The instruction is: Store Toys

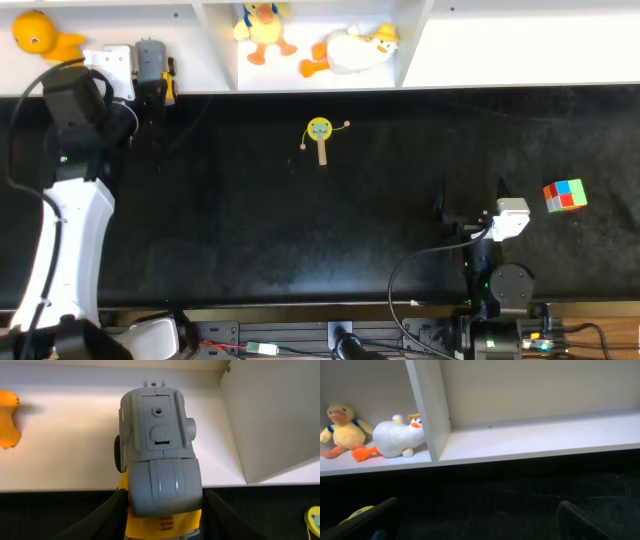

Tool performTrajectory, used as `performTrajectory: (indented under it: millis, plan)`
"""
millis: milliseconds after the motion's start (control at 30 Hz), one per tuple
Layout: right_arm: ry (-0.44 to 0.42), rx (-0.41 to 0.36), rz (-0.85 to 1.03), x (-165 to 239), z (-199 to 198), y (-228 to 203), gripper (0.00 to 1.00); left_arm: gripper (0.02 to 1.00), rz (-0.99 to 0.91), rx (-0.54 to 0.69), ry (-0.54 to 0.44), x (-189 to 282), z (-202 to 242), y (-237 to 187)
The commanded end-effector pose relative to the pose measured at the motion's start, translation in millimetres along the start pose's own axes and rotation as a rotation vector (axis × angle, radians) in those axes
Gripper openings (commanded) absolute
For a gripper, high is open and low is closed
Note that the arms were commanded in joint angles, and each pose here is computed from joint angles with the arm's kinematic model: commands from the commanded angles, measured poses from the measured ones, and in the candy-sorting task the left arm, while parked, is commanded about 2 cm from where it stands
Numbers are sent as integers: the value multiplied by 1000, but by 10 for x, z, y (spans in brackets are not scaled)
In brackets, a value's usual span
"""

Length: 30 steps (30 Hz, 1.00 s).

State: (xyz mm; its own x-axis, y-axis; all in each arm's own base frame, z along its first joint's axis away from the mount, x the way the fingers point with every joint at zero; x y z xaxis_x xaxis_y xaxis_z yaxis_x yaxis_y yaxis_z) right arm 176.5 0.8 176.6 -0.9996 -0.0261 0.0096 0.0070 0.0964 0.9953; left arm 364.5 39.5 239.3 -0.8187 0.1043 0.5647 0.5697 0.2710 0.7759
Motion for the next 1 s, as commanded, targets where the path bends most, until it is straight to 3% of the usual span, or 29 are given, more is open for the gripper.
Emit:
performTrajectory:
  millis: [33,1000]
  plan:
    - [1,-8,1,-3,3,-38,996,292,-30,-7,-2,-22,-30,160]
    - [2,-8,1,-3,4,-38,993,292,0,8,-8,-328,35,168]
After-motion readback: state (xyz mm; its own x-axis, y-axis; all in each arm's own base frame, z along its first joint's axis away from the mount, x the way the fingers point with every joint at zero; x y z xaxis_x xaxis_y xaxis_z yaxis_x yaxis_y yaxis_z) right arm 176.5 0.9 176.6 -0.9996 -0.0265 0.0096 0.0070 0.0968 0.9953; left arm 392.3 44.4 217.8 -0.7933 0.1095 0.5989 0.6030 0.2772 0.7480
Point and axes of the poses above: each gripper's point midway between its finger pads, its own x axis back along the fingers, its own z axis along the line the jaws close on, y = z × x, the point moved 7 cm from there along x, back along the fingers, and after that the axes turned 13 degrees about x, right-handed, at the moved point
